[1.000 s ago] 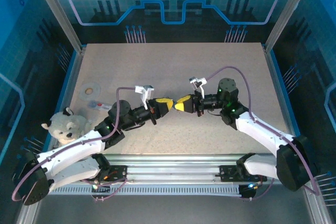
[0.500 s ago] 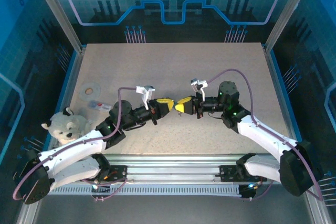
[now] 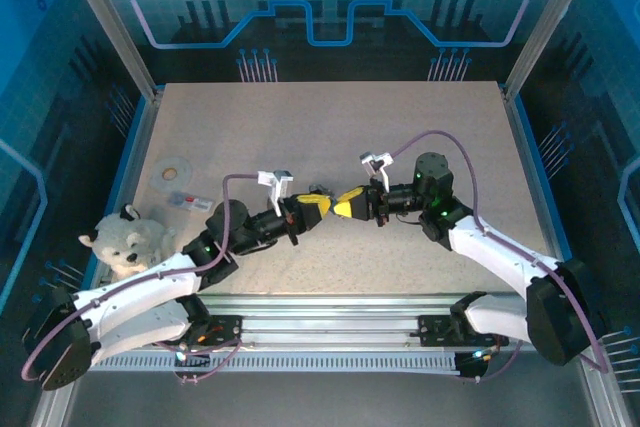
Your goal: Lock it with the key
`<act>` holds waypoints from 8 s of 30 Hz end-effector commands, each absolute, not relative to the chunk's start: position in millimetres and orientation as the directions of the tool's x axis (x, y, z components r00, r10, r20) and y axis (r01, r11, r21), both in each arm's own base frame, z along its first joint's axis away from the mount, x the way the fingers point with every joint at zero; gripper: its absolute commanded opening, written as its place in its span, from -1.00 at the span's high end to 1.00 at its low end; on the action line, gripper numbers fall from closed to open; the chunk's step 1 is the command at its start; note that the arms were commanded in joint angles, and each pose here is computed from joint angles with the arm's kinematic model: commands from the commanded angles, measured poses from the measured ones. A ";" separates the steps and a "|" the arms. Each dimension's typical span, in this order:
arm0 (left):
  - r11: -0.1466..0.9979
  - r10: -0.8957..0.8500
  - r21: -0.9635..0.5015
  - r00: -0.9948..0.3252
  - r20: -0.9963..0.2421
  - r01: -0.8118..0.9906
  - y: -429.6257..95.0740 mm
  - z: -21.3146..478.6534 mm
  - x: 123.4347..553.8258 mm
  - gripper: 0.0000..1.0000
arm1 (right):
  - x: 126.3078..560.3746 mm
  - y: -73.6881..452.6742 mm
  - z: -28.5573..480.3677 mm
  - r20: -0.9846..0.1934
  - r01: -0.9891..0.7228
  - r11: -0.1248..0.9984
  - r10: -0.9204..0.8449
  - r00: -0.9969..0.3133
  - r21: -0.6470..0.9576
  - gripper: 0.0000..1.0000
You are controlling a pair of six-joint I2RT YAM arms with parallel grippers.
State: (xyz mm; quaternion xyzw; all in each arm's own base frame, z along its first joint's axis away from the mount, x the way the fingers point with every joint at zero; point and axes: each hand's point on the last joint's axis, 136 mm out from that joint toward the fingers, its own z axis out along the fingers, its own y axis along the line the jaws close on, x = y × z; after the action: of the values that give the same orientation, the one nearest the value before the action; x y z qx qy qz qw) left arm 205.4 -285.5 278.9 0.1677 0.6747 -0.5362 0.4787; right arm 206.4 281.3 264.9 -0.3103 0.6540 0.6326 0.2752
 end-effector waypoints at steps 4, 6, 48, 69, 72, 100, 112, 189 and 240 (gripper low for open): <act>0.117 0.010 -0.589 -0.594 -0.804 0.799 -312.2 244.7 120.4 1.00 | 271.9 270.5 307.4 -0.821 -0.795 0.211 0.207 -0.532 0.568 0.98; 0.156 -0.025 -0.587 -0.591 -0.806 0.794 -307.4 245.8 127.7 1.00 | 270.7 269.3 304.8 -0.821 -0.793 0.218 0.204 -0.532 0.568 0.91; 0.389 -0.207 -0.685 -0.666 -0.717 0.616 -282.6 232.3 196.7 1.00 | 270.5 214.0 247.9 -0.744 -0.669 0.326 0.283 -0.606 0.669 -0.13; 0.280 -0.240 -0.838 -0.811 -0.533 0.468 -308.9 238.0 230.9 1.00 | 251.5 208.3 229.2 -0.743 -0.691 0.273 0.283 -0.607 0.669 -0.11; 0.270 -0.244 -0.851 -0.823 -0.513 0.451 -309.9 236.2 234.0 1.00 | 249.3 208.8 229.8 -0.744 -0.699 0.258 0.285 -0.605 0.667 -0.06; 0.247 -0.277 -0.879 -0.839 -0.468 0.408 -305.1 233.1 244.2 1.00 | 253.2 221.6 217.4 -0.667 -0.656 0.139 0.247 -0.703 0.742 0.17; 0.237 -0.266 -0.884 -0.848 -0.459 0.404 -306.4 229.7 242.8 1.00 | 253.2 229.2 217.5 -0.645 -0.646 0.082 0.228 -0.729 0.759 0.23; 0.230 -0.321 -0.880 -0.822 -0.471 0.414 -292.2 231.3 243.9 1.00 | 260.5 227.7 208.1 -0.603 -0.593 0.115 0.221 -0.767 0.797 1.00; 0.539 -0.171 -0.723 -0.784 -0.597 0.433 -277.5 215.7 254.8 1.00 | 269.7 145.8 209.4 -0.761 -0.465 0.623 0.371 -0.532 0.629 1.00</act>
State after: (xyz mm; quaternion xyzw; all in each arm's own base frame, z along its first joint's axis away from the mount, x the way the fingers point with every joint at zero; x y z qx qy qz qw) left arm 249.5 -280.2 207.5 0.0708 0.8138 -0.4906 0.3036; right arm 263.5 161.2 216.4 -0.0542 0.7487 0.4681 0.4663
